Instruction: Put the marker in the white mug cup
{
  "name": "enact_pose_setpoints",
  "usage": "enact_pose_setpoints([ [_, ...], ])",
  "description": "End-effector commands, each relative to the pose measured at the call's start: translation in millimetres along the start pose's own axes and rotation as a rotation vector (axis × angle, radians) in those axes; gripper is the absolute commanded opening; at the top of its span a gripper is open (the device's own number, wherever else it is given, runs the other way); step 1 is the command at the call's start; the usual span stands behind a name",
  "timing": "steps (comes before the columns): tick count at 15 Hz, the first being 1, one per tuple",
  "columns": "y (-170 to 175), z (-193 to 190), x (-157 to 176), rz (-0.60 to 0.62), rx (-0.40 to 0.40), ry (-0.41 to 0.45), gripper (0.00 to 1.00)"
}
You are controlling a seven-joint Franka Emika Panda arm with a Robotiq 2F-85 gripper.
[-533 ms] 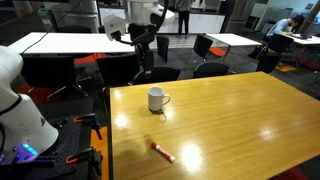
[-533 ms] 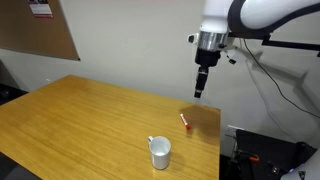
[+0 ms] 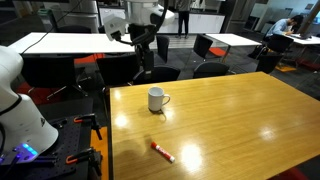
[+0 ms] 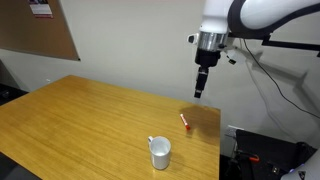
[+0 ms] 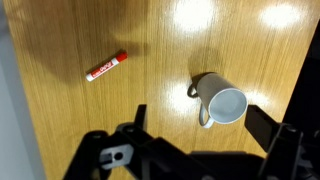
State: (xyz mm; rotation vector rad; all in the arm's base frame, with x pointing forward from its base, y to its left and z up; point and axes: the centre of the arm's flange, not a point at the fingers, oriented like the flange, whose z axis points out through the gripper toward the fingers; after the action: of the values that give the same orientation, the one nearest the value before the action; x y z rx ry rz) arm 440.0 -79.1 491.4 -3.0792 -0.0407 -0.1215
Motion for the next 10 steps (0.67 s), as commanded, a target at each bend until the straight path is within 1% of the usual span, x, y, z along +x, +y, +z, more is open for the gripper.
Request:
enact_pose_setpoints([
  [1,0,0,0,0.000,0.000,0.000,1.00],
  [3,0,0,0,-0.004,0.005,0.003,1.00],
  [6,-2,4,3,0.035,0.000,0.032,1.00],
  [10,-8,12,14,0.141,0.002,0.093,1.00],
])
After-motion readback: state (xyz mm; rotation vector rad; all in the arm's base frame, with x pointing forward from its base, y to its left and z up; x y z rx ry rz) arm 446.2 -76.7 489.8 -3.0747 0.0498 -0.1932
